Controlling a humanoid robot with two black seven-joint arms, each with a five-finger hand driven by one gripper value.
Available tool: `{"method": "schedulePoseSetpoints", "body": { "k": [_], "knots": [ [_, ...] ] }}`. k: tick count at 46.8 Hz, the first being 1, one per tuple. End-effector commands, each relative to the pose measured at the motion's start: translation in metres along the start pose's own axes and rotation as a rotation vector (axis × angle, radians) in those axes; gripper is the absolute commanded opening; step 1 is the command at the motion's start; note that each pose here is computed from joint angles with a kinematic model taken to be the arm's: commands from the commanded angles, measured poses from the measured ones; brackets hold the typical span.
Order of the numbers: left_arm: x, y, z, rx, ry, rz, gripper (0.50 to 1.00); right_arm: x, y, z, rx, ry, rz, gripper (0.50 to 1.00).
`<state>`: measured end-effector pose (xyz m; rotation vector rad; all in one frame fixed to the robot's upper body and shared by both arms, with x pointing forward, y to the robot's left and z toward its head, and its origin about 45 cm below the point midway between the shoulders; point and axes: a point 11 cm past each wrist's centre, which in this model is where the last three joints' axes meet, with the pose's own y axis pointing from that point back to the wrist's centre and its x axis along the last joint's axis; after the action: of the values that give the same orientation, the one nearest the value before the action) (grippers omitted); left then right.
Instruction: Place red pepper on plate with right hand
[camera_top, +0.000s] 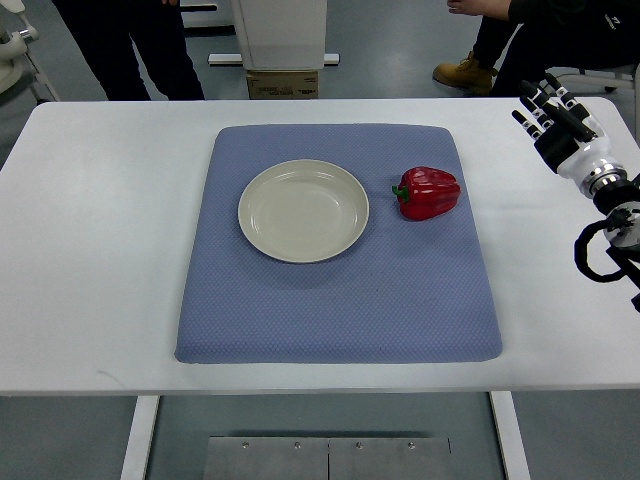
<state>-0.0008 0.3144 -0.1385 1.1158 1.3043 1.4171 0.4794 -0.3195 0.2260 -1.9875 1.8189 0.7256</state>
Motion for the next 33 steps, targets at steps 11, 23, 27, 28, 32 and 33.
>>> {"method": "schedulePoseSetpoints", "body": {
  "k": [11,23,27,28,32,33],
  "knots": [
    [-0.002,0.000,0.015,-0.039,-0.009,-0.003,1.000,0.000,0.000,0.002,-0.002,-0.002,0.000,1.000],
    [-0.001,0.000,0.008,-0.027,-0.008,0.000,1.000,0.000,0.000,0.002,-0.004,-0.001,0.001,1.000],
    [-0.001,0.000,0.008,-0.027,-0.008,0.000,1.000,0.001,0.001,0.002,-0.004,-0.001,0.002,1.000],
    [-0.001,0.000,0.008,-0.027,-0.008,0.000,1.000,0.002,0.001,0.003,-0.004,-0.002,0.005,1.000],
    [-0.001,0.000,0.008,-0.027,-0.008,0.000,1.000,0.002,0.000,0.003,-0.004,-0.002,0.008,1.000],
    [-0.001,0.000,0.008,-0.027,-0.008,0.000,1.000,0.002,0.000,0.004,-0.005,-0.003,0.007,1.000]
  ]
}}
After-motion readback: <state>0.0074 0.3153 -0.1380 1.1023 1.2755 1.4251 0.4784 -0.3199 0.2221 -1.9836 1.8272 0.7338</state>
